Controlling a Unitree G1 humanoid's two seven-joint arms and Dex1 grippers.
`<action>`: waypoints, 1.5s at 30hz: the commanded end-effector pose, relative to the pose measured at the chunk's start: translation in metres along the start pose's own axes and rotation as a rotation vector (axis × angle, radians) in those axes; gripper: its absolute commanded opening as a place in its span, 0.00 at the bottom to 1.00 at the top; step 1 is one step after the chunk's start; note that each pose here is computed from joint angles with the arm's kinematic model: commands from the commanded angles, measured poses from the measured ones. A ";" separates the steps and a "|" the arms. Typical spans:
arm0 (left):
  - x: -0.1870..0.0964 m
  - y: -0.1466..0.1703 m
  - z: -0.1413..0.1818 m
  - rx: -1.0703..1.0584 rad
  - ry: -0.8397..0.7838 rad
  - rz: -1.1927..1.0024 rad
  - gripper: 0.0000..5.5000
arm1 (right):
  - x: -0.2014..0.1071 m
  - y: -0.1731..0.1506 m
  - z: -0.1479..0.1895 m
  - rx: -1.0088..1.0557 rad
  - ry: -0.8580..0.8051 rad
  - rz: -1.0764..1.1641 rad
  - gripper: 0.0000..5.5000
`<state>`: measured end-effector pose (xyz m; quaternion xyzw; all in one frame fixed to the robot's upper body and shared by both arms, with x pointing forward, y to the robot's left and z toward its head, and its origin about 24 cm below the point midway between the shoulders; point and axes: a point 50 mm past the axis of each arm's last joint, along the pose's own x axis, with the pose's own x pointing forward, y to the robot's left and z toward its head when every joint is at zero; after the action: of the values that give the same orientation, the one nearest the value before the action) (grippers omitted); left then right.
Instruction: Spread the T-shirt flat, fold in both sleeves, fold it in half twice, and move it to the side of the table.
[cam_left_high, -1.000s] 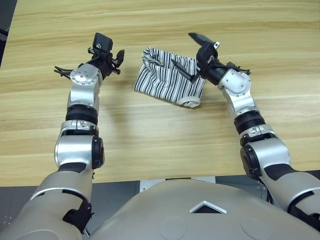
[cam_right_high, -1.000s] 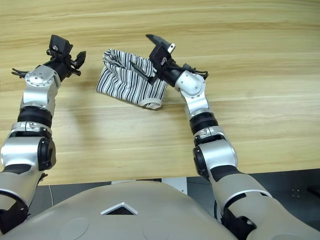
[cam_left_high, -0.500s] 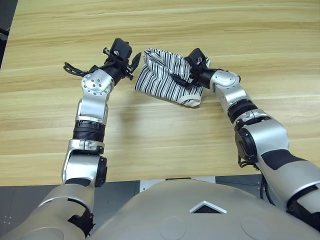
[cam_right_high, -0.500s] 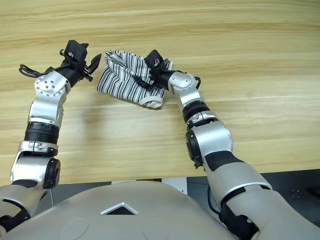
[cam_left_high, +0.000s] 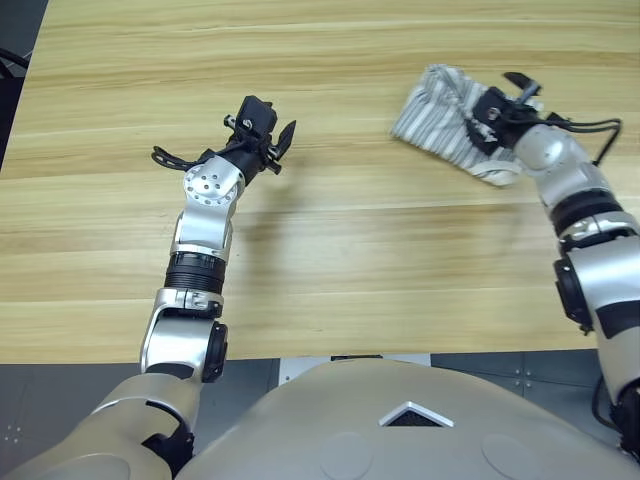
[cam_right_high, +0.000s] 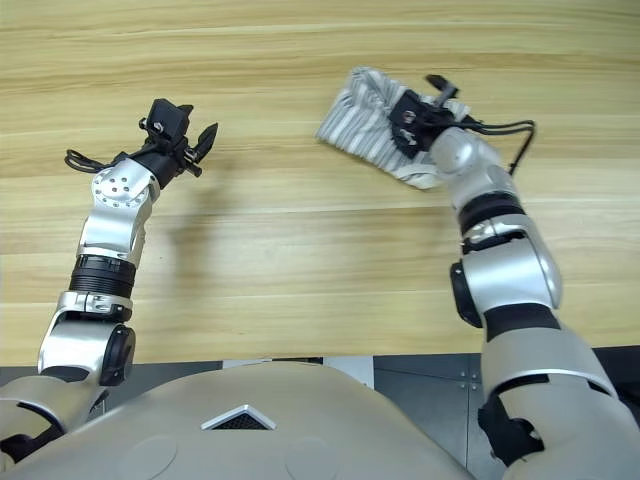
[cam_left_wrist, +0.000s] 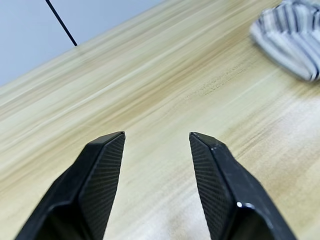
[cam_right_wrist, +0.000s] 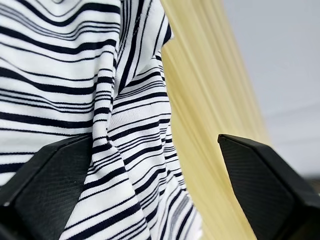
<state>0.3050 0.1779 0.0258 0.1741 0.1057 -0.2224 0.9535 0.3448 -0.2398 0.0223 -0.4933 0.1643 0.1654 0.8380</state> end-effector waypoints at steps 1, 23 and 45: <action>0.000 -0.007 -0.022 -0.142 -0.027 0.067 0.44 | -0.077 0.052 -0.134 0.158 0.519 0.077 0.82; -0.001 0.041 0.029 -0.025 -0.542 0.704 0.44 | -0.033 0.034 0.057 0.597 -0.605 -0.613 0.82; 0.021 -0.011 0.010 -0.076 -0.417 0.552 0.44 | -0.024 0.087 0.084 0.744 -0.638 -0.309 0.65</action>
<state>0.3219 0.1574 0.0302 0.1105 -0.1427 0.0188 0.9834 0.2981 -0.1314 0.0063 -0.1057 -0.1262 0.1093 0.9803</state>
